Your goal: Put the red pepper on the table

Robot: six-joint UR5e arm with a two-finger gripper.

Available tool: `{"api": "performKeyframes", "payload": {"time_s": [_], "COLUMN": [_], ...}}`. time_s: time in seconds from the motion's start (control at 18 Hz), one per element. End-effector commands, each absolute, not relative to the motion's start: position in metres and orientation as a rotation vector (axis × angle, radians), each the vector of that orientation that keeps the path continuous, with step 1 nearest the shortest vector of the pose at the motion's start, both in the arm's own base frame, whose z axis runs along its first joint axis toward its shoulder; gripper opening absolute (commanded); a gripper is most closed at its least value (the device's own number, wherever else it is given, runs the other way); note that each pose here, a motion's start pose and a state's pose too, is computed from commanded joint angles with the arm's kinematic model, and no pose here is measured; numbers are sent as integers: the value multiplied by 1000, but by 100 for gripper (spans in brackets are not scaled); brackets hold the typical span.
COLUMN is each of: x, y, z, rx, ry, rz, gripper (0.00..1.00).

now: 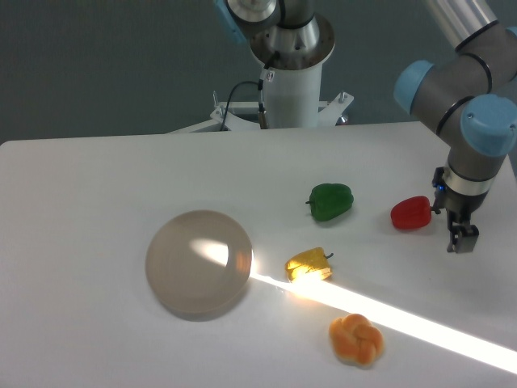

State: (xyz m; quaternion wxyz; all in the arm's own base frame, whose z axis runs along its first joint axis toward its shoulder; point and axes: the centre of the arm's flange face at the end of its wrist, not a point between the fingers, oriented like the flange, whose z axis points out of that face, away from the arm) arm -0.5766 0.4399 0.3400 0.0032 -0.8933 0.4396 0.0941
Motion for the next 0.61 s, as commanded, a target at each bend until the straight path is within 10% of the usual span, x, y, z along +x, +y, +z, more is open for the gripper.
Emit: {"api": "performKeyframes", "payload": {"time_s": [0.61], "x": [-550], "y": [534], "z": [336], "rx": [-2785], "ry": [1313], "rz": [350], "gripper": [100]}}
